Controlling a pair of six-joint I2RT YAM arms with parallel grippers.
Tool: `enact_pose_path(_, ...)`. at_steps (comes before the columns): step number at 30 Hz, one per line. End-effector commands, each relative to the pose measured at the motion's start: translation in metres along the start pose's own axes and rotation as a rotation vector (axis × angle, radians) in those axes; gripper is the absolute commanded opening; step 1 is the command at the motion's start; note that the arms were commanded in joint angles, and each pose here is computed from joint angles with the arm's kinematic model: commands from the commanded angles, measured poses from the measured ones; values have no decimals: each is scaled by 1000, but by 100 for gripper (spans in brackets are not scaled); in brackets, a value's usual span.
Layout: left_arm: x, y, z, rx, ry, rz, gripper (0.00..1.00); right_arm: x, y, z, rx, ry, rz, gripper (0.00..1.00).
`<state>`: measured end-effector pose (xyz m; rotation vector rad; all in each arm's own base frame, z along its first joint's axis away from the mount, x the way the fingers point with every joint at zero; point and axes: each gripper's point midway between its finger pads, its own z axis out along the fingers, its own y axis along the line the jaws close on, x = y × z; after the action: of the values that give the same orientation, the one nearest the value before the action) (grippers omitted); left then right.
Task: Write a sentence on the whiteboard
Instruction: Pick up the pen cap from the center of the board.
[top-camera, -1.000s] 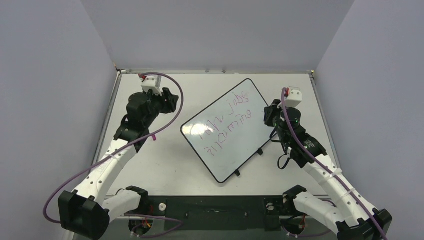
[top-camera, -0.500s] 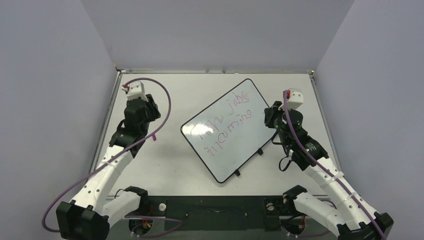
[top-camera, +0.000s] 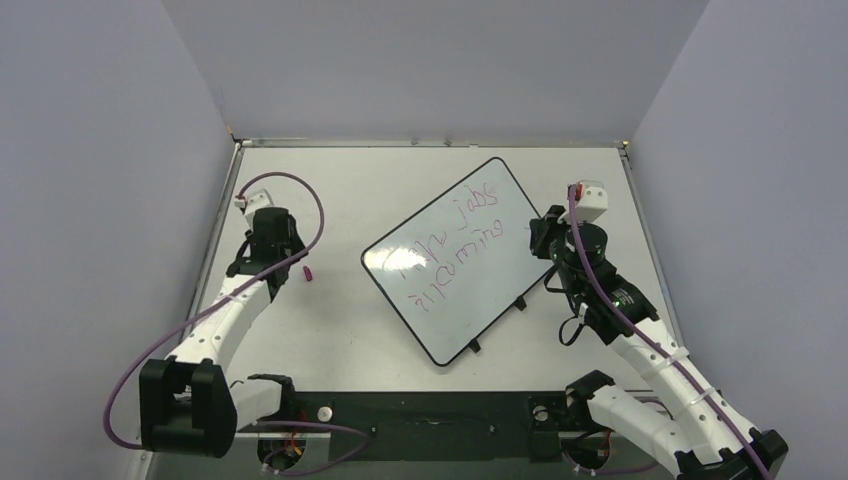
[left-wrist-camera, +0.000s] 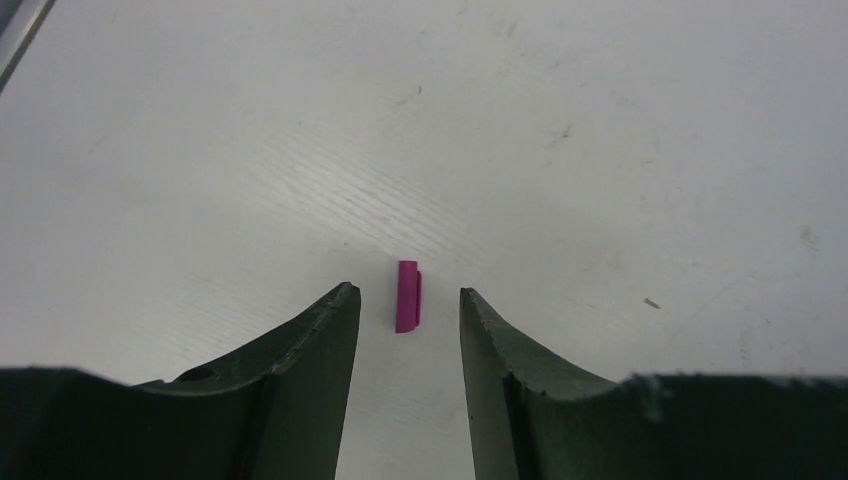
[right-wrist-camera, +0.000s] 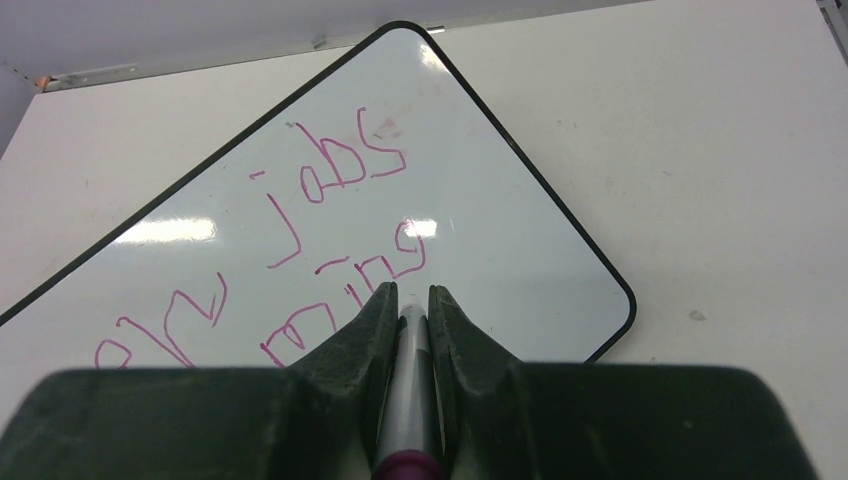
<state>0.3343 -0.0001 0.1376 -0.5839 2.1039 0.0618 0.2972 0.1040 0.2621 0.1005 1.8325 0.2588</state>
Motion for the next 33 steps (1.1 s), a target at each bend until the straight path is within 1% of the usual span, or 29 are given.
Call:
enact_pose_path(1, 25, 6, 19, 13, 101, -58, 39, -11, 2, -2, -16, -42, 13, 0)
enact_pose_path(4, 43, 13, 32, -13, 164, -46, 39, -10, 2, -2, -16, -41, 13, 0)
enact_pose_path(8, 56, 13, 43, -12, 221, -33, 39, -10, 2, -2, -18, -42, 13, 0)
enact_pose_path(17, 70, 10, 59, 16, 268, -6, 39, -9, 2, 0, -13, -35, 9, 0)
enact_pose_path(20, 76, 5, 63, 42, 293, 6, 37, -8, 2, 1, -12, -34, 9, 0)
enact_pose_path(26, 83, 4, 66, 55, 314, 21, 31, -7, 2, 3, -9, -31, 6, 0)
enact_pose_path(29, 85, 3, 65, 67, 319, 25, 25, -7, 2, 4, -8, -29, 5, 0)
enact_pose_path(32, 86, 1, 66, 77, 324, 33, 21, -6, 2, 4, -7, -27, 4, 0)
enact_pose_path(33, 87, 0, 66, 81, 330, 35, 18, -6, 2, 4, -6, -28, 5, 0)
